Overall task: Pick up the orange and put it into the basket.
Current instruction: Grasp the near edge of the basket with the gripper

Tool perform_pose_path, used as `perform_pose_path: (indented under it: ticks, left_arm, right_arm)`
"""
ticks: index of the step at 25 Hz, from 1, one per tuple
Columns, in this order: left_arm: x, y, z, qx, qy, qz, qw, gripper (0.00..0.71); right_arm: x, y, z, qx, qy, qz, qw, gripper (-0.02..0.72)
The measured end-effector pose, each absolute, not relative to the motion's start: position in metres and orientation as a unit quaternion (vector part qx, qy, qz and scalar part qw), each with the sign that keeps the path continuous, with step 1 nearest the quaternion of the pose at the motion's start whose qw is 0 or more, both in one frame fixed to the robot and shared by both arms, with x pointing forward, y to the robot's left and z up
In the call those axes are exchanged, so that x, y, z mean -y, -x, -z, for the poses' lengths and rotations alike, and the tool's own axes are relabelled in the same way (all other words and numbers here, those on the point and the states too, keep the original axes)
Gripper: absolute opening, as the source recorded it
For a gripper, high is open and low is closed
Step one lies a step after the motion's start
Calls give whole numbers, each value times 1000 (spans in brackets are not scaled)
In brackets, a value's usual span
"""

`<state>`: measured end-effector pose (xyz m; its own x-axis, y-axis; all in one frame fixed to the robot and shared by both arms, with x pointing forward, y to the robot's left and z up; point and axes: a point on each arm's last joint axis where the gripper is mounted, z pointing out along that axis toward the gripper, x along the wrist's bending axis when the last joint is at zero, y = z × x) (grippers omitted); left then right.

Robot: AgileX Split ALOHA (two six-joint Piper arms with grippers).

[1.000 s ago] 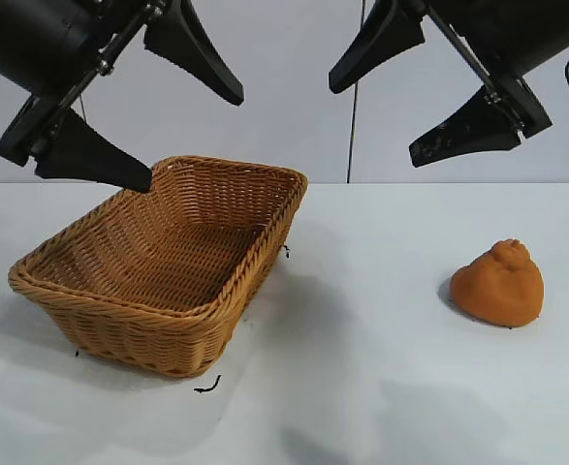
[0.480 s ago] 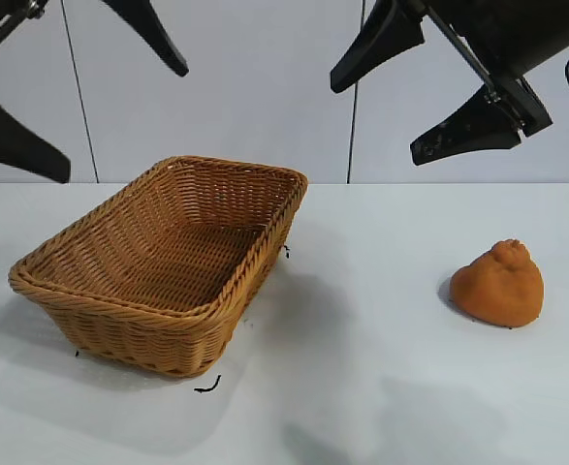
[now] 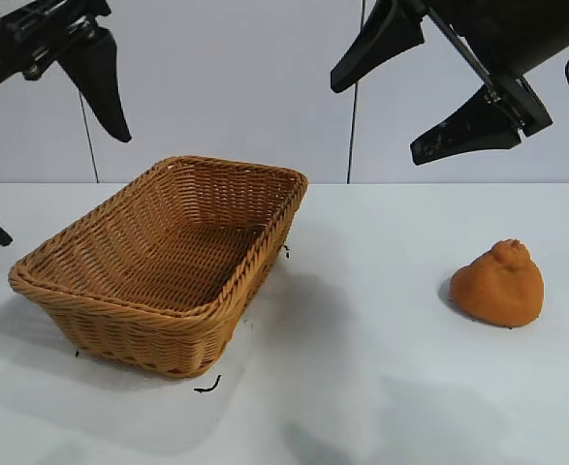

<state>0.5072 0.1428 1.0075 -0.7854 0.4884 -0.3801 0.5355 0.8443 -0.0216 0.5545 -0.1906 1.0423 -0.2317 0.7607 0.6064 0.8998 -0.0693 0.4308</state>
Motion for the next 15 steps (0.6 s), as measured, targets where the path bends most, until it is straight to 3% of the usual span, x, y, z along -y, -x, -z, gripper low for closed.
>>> perform_pose_path:
  ticks: [15]
  left_arm:
    - [-142, -531, -935, -964, -244, 5, 107, 692]
  right_arm:
    - [191, -554, -1042, 677, 613, 397, 87, 696]
